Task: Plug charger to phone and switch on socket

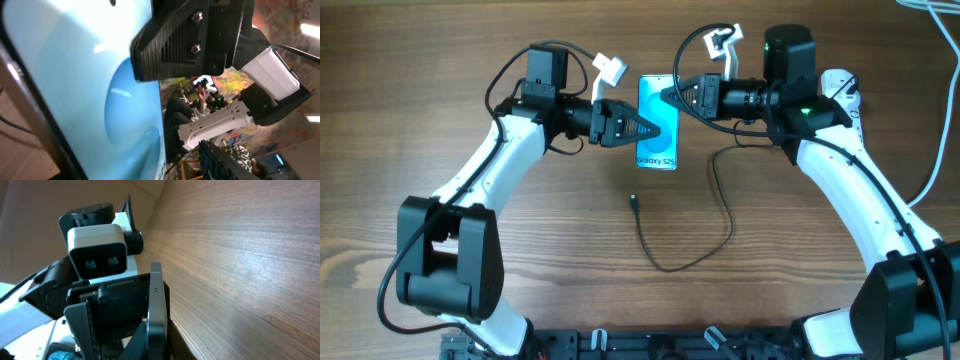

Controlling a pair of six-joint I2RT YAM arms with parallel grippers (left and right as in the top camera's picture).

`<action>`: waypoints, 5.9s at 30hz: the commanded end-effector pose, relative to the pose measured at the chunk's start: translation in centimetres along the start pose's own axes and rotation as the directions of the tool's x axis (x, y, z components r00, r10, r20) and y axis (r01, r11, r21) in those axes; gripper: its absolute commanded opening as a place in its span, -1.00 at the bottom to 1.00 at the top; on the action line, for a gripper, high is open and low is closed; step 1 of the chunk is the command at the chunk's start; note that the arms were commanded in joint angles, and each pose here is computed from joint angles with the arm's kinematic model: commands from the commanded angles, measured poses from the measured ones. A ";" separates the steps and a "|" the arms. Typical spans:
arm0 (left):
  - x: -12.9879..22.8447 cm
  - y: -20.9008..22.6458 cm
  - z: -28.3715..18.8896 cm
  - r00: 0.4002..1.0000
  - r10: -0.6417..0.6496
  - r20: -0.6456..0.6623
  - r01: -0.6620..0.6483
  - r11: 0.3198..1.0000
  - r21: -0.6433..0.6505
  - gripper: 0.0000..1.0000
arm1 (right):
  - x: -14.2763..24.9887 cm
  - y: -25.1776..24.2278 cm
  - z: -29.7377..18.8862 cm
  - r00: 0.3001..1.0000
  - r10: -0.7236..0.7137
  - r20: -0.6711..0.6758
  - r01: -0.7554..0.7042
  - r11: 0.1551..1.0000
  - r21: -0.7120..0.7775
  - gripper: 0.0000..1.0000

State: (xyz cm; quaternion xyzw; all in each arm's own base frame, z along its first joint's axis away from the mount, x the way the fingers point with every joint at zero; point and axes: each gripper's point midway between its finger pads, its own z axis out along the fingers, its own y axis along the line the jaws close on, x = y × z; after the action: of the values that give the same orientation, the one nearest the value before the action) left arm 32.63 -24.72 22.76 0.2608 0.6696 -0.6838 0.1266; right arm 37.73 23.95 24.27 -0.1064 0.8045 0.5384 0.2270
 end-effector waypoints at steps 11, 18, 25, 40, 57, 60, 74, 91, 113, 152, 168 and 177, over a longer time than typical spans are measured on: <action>-1.9 -3.2 0.3 0.997 0.073 -0.013 -0.073 0.996 0.054 -0.21 | -0.4 -0.7 0.5 1.000 0.007 0.016 -0.008 0.999 0.053 -0.91; -1.5 -3.4 1.1 0.999 0.023 -0.034 -0.021 0.998 0.065 -0.15 | -2.2 -0.5 0.4 0.996 -0.032 0.088 0.026 0.997 0.069 -0.91; -1.7 -3.6 1.2 0.998 0.054 -0.035 -0.052 0.996 0.068 -0.59 | -2.7 -0.2 0.4 0.994 -0.026 0.104 0.020 0.998 0.056 -0.92; -1.8 -3.2 1.2 0.998 0.054 -0.026 -0.053 0.998 0.046 -0.92 | -3.5 -2.8 -2.9 0.991 0.027 0.130 -0.038 0.996 0.082 0.52; -2.4 1.4 0.9 0.997 -0.041 0.059 0.052 0.978 -0.202 -0.92 | 5.5 -8.9 -4.1 0.969 0.230 -0.087 -0.174 0.892 0.418 -0.91; -2.1 1.5 1.2 0.997 -0.055 0.051 0.065 0.977 -0.202 -0.92 | 6.4 -8.8 -3.0 0.972 0.206 -0.116 -0.131 0.877 0.462 -0.91; -1.4 2.1 2.9 0.997 -0.067 0.031 0.072 0.966 -0.249 -0.90 | 9.6 -7.5 0.8 0.969 0.117 -0.218 0.028 0.823 0.567 -0.90; -0.5 3.5 2.5 0.988 -0.147 0.047 0.155 0.935 -0.318 -0.92 | 7.1 -12.8 -4.3 0.990 0.046 -0.136 0.088 0.555 0.827 -0.84; 0.1 4.0 2.4 0.980 -0.191 0.050 0.197 0.919 -0.342 -0.81 | 8.0 -5.0 2.1 0.975 0.144 -0.171 -0.063 0.909 0.411 -0.92; 0.3 4.1 2.7 0.981 -0.188 0.044 0.191 0.916 -0.352 -0.92 | 5.9 -7.1 1.4 0.989 -0.018 -0.145 0.090 0.856 0.508 -0.85; -0.3 -1.6 0.7 0.997 0.070 -0.013 -0.070 0.997 -0.012 -0.91 | 2.5 -1.5 -4.1 0.976 -0.200 -0.081 0.192 0.976 -0.101 -0.09; 0.5 -2.5 2.7 0.995 0.085 -0.058 -0.083 0.996 0.039 -0.87 | 3.0 2.6 -4.5 0.945 -0.325 -0.041 0.294 0.897 -0.329 -0.30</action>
State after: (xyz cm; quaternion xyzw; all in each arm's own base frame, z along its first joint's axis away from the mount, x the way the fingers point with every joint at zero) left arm 32.09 -25.87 23.03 0.2766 0.6778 -0.6678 0.1344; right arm 33.94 20.26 24.62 -0.2536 0.7317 0.5846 0.2419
